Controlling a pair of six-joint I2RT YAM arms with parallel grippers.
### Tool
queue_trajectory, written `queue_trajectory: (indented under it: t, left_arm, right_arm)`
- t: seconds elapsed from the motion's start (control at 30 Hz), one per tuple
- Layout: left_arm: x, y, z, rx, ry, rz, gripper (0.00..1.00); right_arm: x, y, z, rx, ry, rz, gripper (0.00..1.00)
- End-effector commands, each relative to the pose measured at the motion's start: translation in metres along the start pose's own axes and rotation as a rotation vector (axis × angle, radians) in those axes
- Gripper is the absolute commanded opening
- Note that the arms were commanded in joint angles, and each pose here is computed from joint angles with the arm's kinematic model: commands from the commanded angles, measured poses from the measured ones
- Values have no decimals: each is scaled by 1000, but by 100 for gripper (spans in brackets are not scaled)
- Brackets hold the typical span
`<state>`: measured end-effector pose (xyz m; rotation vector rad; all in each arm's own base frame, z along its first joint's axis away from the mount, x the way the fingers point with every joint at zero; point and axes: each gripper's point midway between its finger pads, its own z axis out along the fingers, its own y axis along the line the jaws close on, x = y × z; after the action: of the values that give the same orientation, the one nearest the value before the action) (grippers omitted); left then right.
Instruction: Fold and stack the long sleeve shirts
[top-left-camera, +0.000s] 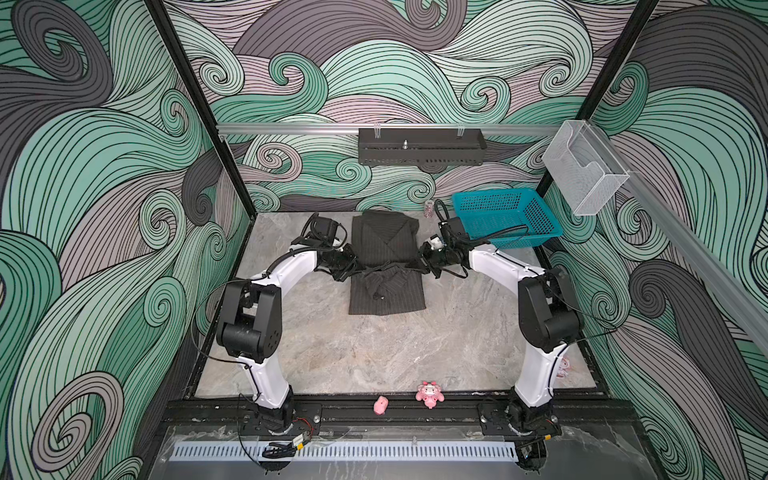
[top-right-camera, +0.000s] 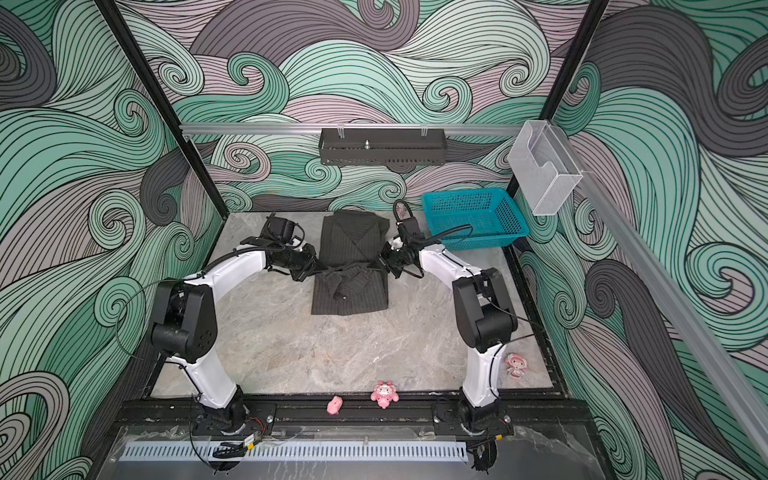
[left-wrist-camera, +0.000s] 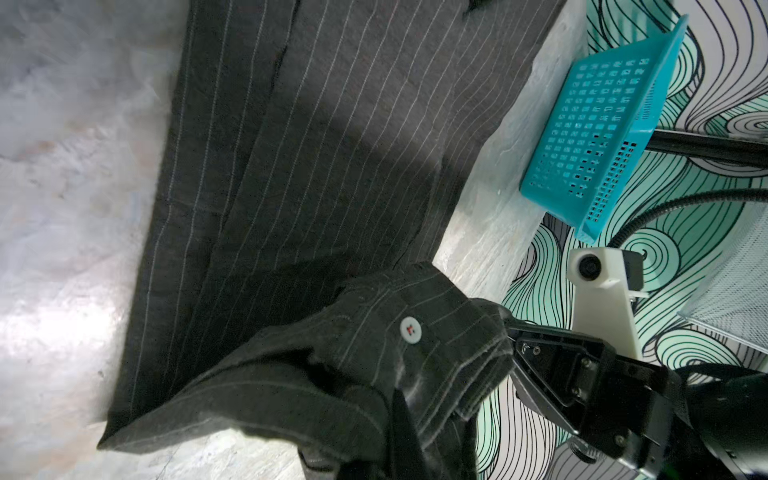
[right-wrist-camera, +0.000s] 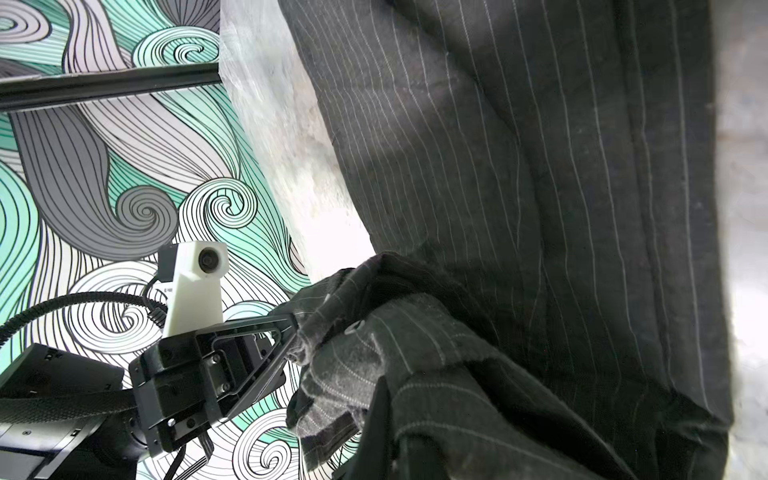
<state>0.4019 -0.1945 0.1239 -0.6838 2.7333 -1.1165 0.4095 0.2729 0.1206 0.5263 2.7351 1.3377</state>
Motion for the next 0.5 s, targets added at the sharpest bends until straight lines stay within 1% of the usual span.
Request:
queue_trajectory:
  t: [0.0,0.1,0.27,0.33,0.37,0.4,0.43,0.47]
  left_arm:
    - [-15,1,8,2,4,3,0]
    - [-24,9,21,-8,11,-25,0]
    - [-37,12,36,-10,28,-44,0]
    - [-39,12,39,-4,33,-52,1]
    - [-41,10,39,1,30,-54,7]
    - [-43,8,40,11,27,-55,16]
    - [-44,5,38,23,24,-54,22]
    - [-45,1,35,34,15,-49,27]
  right_arm:
    - [-11,-7,9,9,15,5,0]
    - [-23,-23,21,33,16,33,0]
    - [-40,-50,35,65,1,80,0]
    - [-45,-54,38,71,-4,85,3]
    - [-48,-55,39,72,-7,89,5]
    - [-50,-54,39,71,-12,86,8]
    - [-52,-53,39,70,-17,81,10]
    - [-54,-50,36,68,-23,73,14]
